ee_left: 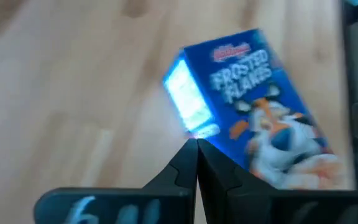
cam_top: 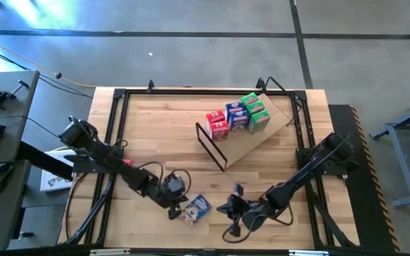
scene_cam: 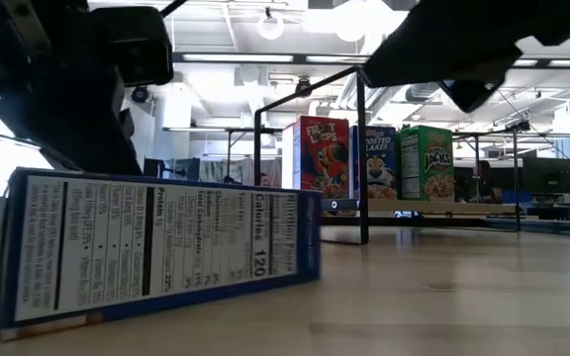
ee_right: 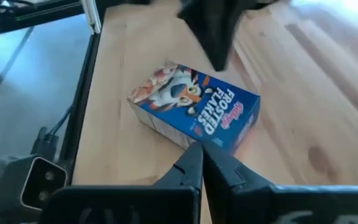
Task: Stack cereal on shelf
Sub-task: Put the blue cereal box on the shelf aligned with the other blue boxes
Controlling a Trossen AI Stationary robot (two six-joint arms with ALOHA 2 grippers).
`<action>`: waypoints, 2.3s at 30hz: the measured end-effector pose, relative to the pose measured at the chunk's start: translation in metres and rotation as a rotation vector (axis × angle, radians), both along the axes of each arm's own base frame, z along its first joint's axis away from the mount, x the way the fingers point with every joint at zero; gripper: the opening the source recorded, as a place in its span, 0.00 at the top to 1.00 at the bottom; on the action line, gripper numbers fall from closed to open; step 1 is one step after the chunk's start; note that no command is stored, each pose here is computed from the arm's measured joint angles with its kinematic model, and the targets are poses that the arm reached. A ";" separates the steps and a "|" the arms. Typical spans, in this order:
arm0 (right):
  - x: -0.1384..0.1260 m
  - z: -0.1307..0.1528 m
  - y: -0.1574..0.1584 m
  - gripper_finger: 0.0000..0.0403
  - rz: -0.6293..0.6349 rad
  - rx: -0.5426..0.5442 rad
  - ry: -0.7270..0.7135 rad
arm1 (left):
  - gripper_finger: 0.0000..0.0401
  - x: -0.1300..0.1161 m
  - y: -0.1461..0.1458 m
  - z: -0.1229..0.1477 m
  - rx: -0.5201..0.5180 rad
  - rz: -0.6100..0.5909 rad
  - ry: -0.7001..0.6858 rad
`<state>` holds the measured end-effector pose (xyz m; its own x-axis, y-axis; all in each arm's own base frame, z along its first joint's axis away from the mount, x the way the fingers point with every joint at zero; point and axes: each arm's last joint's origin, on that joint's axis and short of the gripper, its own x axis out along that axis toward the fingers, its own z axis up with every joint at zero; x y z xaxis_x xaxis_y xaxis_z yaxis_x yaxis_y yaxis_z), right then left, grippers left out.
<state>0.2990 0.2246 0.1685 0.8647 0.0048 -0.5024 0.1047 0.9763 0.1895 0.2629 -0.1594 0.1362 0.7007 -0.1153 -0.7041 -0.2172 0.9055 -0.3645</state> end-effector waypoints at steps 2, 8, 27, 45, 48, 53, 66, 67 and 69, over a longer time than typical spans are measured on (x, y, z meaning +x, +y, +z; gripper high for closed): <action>-0.001 -0.002 -0.001 1.00 -0.030 0.038 0.017 | 1.00 0.005 -0.004 -0.001 -0.036 -0.019 -0.035; 0.003 -0.023 0.004 1.00 -0.043 0.160 0.076 | 1.00 0.007 0.015 -0.004 0.059 0.068 0.005; 0.031 -0.063 -0.018 1.00 -0.210 0.321 0.128 | 1.00 0.042 0.033 -0.027 -0.112 -0.011 -0.072; 0.027 -0.054 -0.003 1.00 -0.163 0.467 0.109 | 1.00 0.042 0.032 -0.025 -0.132 -0.033 -0.066; 0.031 -0.063 -0.008 1.00 -0.184 0.463 0.124 | 1.00 0.041 0.032 -0.025 -0.133 -0.036 -0.067; 0.037 -0.070 -0.012 1.00 -0.176 0.476 0.110 | 1.00 0.041 0.028 -0.025 -0.133 -0.045 -0.076; 0.038 -0.063 -0.013 1.00 -0.213 0.410 0.037 | 1.00 0.040 0.027 -0.020 -0.100 -0.044 -0.116; 0.038 -0.061 -0.013 1.00 -0.215 0.397 0.031 | 1.00 0.040 0.027 -0.019 -0.101 -0.045 -0.120; 0.037 -0.057 -0.014 1.00 -0.209 0.380 0.017 | 1.00 0.040 0.027 -0.016 -0.092 -0.046 -0.132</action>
